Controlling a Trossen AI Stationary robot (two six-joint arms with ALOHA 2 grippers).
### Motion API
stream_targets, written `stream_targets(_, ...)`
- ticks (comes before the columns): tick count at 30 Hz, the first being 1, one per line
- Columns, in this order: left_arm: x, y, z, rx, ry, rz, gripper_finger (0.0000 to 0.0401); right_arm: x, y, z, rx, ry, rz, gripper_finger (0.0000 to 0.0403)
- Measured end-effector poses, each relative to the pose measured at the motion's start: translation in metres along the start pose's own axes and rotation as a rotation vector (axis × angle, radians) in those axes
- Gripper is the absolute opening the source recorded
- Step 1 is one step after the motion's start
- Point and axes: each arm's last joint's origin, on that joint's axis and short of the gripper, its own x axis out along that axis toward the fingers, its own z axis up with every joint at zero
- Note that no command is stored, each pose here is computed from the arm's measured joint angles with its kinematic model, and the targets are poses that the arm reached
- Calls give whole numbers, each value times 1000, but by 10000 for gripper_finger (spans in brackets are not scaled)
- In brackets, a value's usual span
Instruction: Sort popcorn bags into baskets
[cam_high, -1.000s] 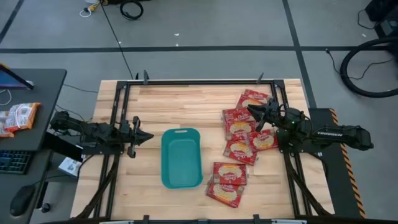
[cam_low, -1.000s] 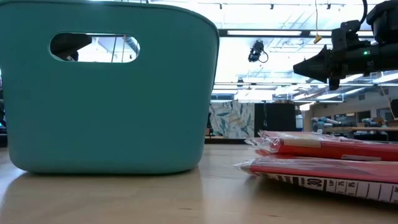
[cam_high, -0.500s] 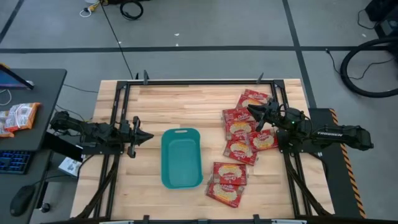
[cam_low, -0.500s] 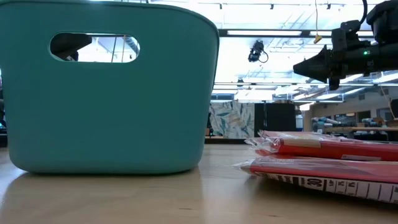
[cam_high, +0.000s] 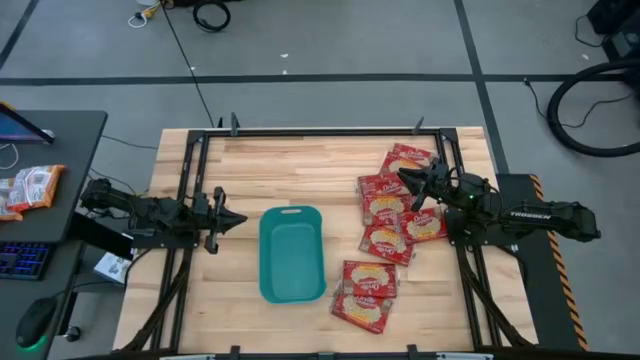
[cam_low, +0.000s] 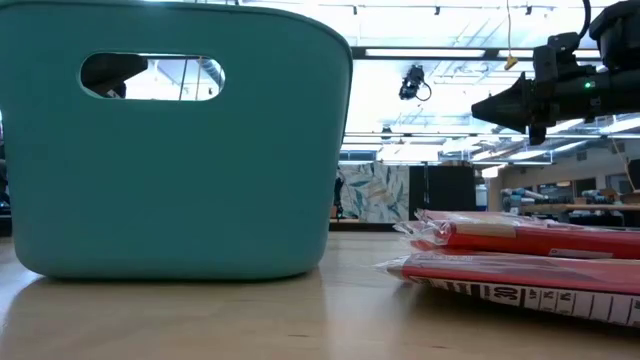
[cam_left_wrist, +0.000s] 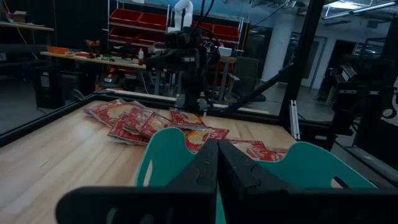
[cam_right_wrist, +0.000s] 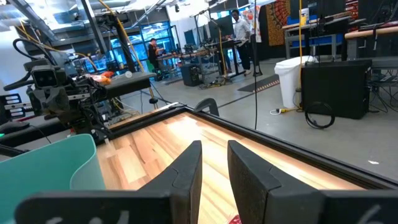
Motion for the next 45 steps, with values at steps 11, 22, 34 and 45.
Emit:
stream_targets(11, 0, 0, 0, 0, 0, 0, 7, 0, 0, 0, 0, 0, 0, 82)
stream_targets(22, 0, -1, 4, -26, -43, -6, 7, 0, 0, 0, 0, 0, 0, 82)
stream_targets(34, 0, -1, 9, -107, -85, -15, 7, 0, 0, 1, -16, -6, 1, 82)
stream_targets(45, 0, -1, 9, -130, -84, -16, 7, 0, 3, 8, 155, -67, 71, 82)
